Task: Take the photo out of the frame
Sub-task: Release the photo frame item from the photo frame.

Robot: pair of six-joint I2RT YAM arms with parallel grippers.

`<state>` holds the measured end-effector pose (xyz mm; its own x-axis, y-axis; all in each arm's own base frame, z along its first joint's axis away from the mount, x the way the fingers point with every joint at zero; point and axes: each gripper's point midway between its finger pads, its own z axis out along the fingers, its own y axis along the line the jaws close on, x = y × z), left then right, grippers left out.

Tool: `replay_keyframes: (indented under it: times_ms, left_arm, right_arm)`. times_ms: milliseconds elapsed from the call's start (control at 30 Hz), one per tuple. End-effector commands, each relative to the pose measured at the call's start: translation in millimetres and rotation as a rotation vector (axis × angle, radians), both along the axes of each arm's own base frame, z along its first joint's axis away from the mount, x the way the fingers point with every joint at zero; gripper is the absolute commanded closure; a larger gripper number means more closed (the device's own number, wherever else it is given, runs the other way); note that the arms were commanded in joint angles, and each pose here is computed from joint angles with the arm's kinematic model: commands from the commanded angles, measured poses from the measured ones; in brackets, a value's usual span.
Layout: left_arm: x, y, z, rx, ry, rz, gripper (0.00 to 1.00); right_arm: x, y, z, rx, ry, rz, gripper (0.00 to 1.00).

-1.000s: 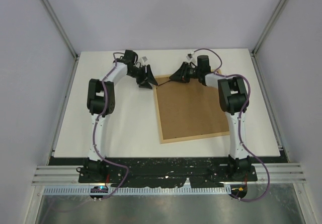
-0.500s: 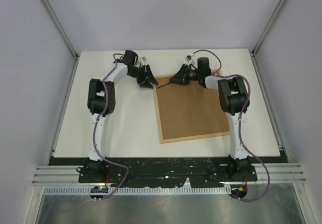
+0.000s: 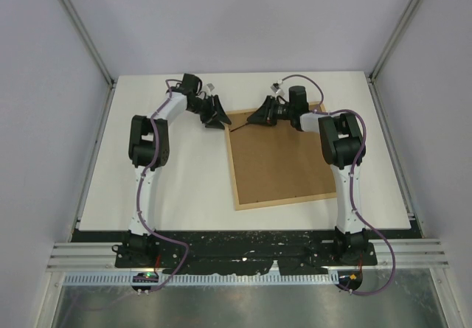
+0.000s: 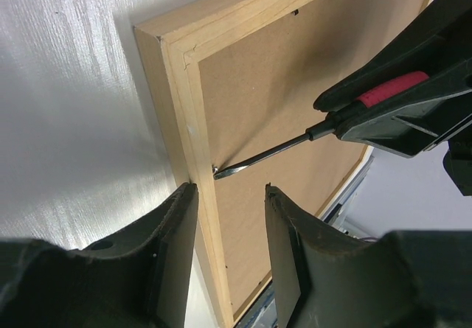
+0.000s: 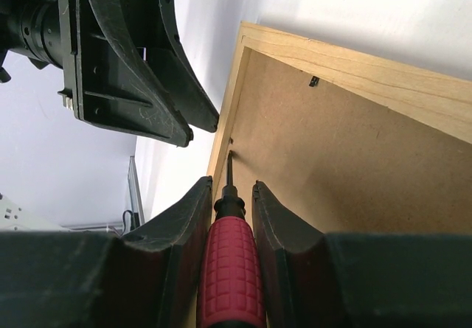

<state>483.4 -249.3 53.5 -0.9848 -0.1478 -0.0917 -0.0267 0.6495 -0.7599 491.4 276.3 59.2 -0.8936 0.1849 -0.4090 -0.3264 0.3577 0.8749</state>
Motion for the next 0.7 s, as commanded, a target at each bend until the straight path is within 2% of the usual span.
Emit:
replay_keyframes:
  times_ms: [0, 667]
  left_arm:
    - [9, -8, 10, -0.031, -0.047, -0.013, 0.55]
    - [7, -11, 9, -0.034, -0.043, -0.019, 0.58]
  right_arm:
    - [10, 6, 39, 0.025, -0.116, -0.009, 0.92]
    - [21, 5, 38, -0.002, -0.137, -0.010, 0.92]
